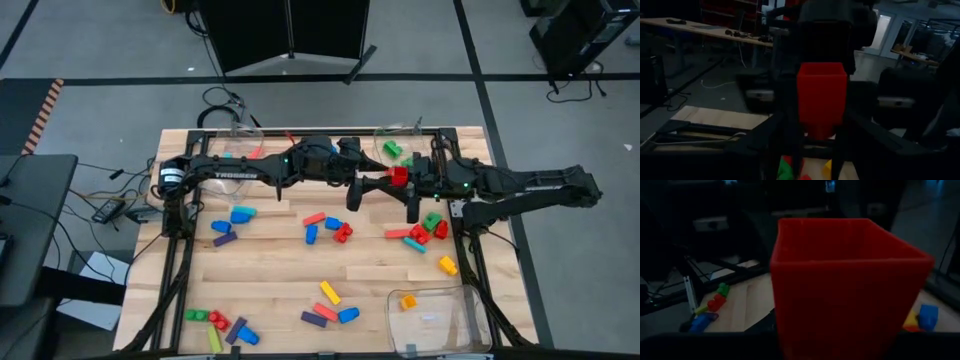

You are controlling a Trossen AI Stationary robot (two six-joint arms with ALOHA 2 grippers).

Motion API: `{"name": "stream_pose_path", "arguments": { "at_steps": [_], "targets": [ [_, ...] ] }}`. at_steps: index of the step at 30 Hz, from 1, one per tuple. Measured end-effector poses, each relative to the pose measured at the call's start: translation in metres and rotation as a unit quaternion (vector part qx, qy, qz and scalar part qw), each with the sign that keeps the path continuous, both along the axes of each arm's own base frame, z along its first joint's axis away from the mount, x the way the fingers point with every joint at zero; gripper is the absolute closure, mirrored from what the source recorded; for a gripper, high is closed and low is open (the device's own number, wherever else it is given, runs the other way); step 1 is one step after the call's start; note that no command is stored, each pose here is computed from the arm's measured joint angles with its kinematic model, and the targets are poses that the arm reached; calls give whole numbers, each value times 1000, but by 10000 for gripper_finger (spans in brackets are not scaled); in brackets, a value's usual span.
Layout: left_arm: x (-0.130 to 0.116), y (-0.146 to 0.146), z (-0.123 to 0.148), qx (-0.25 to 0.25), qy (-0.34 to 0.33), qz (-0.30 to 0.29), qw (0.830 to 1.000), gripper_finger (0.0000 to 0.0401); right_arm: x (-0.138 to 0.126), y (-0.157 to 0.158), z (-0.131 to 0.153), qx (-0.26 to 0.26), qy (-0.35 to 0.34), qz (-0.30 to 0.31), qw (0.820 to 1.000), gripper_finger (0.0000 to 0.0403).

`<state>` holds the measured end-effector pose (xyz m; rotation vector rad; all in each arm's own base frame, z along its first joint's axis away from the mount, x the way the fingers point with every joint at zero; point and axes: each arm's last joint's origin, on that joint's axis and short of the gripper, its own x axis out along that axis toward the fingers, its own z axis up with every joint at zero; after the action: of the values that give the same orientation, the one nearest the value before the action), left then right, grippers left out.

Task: Sort blocks by size
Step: Put the yellow 1 stud game piece into the bottom transparent bin

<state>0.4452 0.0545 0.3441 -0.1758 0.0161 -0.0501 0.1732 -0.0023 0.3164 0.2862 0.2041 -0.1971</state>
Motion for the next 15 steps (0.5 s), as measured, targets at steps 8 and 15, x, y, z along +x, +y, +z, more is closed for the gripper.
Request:
{"name": "stream_pose_path", "arguments": {
  "at_steps": [8,15],
  "targets": [
    [-20,8,19,-13,20,-43,999,195,-35,4,0,45,60,4,997,286],
    [-51,5,34,-13,102,-29,994,195,-60,13,26,61,166,31,984,286]
  ]
}}
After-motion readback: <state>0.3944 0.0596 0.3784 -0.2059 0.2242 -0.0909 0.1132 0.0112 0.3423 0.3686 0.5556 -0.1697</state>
